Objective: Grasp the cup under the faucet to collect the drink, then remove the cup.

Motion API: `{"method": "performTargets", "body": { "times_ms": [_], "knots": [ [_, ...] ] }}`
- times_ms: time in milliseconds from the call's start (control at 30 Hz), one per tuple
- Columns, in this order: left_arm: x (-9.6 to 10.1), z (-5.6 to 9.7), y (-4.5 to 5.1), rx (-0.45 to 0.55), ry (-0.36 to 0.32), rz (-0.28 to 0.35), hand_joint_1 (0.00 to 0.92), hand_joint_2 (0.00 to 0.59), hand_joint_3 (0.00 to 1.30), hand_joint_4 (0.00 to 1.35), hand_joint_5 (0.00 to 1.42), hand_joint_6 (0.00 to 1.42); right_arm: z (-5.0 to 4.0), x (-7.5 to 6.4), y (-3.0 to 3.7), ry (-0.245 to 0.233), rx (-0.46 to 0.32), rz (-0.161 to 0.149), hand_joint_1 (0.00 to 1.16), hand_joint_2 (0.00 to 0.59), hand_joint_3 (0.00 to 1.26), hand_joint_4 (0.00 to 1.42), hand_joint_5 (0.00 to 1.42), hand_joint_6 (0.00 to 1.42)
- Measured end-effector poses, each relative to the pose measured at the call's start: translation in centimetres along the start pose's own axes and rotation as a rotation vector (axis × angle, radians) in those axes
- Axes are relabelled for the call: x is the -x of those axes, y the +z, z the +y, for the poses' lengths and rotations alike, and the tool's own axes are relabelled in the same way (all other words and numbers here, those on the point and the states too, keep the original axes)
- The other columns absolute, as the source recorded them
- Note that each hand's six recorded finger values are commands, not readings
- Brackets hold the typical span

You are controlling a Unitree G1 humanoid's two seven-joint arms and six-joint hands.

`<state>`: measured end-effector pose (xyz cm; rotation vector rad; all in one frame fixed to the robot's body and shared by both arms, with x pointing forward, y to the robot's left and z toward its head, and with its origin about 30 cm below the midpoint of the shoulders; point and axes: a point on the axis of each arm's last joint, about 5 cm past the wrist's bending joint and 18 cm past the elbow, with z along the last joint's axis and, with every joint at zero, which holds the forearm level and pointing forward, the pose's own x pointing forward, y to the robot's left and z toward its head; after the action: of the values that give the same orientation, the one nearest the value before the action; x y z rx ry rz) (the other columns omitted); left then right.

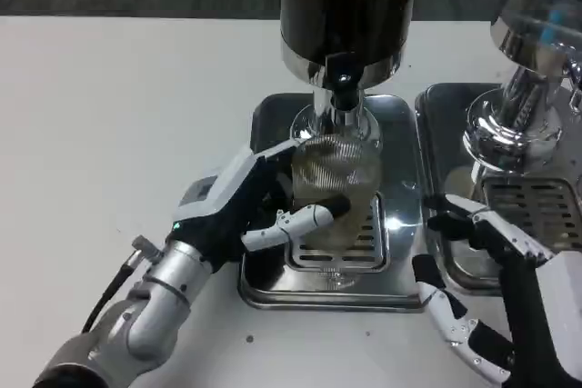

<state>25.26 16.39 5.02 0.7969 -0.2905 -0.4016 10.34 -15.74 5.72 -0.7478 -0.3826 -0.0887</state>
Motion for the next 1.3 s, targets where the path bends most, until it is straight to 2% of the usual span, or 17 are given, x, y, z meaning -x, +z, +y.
{"method": "performTargets", "body": {
  "times_ms": [467,667,900,967,1100,1300],
  "knots": [
    [0.8,0.5,-0.39,-0.022,-0.004,-0.004,0.0,0.085,0.2,0.13,0.23,0.15,0.09,-0.5,-0.04,0.001,-0.006,-0.01,0.45,0.396,0.38,0.47,0.49,0.52],
    [2.1,1.5,-0.58,0.002,0.097,-0.029,0.0,0.073,0.18,0.09,0.2,0.14,0.26,-0.6,-0.26,0.009,-0.012,-0.001,0.45,0.396,0.38,0.47,0.49,0.52],
    [3.8,3.5,-0.91,0.023,0.235,-0.041,0.0,0.072,0.17,0.07,0.19,0.14,0.44,-1.1,-0.4,0.011,-0.02,-0.011,0.45,0.396,0.38,0.47,0.49,0.52],
    [4.1,4.0,-0.89,0.028,0.255,-0.046,0.0,0.074,0.17,0.09,0.19,0.15,0.54,-1.2,-0.53,0.015,-0.023,-0.01,0.45,0.396,0.38,0.47,0.49,0.52],
    [4.4,4.8,-0.61,0.057,0.285,-0.072,0.0,0.124,0.21,0.2,0.26,0.21,0.64,-1.3,-0.65,0.018,-0.028,-0.014,0.45,0.396,0.38,0.47,0.49,0.52],
    [4.2,6.8,-0.08,0.192,0.311,-0.161,0.0,0.111,0.35,0.34,0.37,0.29,0.79,-1.8,-0.84,0.017,-0.035,-0.023,0.45,0.396,0.39,0.47,0.49,0.52]
  ]
}}
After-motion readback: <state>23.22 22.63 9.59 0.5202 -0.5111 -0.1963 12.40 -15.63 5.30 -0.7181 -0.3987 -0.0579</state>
